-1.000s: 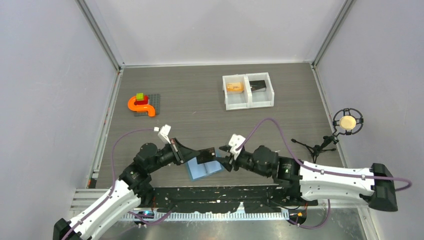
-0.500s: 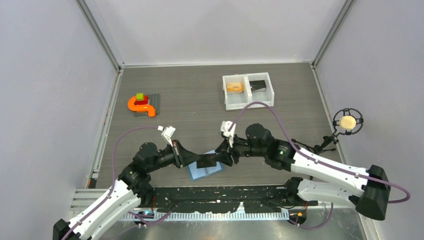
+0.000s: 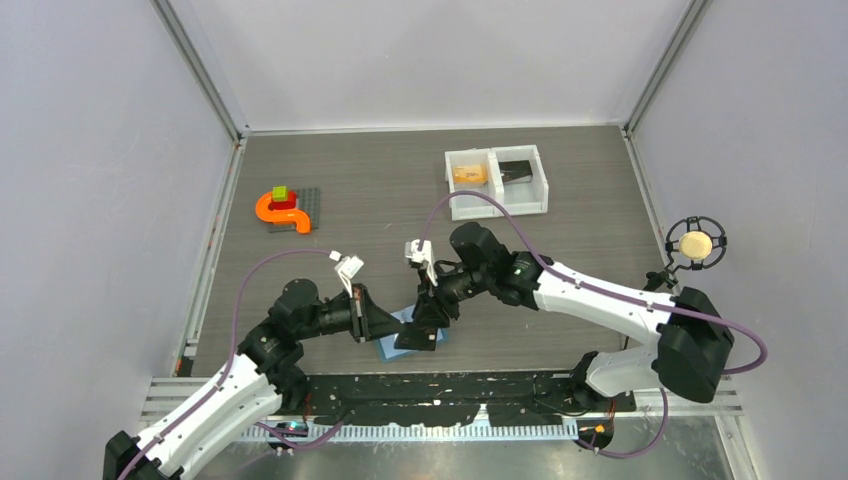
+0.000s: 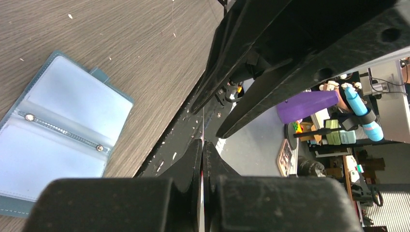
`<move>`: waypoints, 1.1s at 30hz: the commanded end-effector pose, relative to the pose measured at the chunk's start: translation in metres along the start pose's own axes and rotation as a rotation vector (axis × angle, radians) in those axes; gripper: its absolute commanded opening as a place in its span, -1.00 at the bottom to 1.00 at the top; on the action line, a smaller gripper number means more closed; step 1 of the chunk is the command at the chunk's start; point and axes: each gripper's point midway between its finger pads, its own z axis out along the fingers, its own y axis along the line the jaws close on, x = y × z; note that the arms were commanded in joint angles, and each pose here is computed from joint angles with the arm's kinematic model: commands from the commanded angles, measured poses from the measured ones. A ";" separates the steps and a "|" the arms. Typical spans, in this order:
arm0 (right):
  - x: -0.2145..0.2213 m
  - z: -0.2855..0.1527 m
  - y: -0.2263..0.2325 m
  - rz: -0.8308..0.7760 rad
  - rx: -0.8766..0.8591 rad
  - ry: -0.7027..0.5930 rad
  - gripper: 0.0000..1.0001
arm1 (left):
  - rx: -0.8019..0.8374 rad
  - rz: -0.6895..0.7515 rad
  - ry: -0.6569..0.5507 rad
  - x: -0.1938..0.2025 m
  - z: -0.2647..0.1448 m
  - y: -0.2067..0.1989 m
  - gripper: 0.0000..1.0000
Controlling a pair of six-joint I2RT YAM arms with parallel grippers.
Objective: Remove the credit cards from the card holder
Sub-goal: Place the credit card in the storage box.
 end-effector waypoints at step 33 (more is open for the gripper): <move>0.012 0.012 0.009 0.204 -0.176 0.025 -0.90 | -0.014 0.079 0.008 -0.013 -0.006 -0.014 -0.57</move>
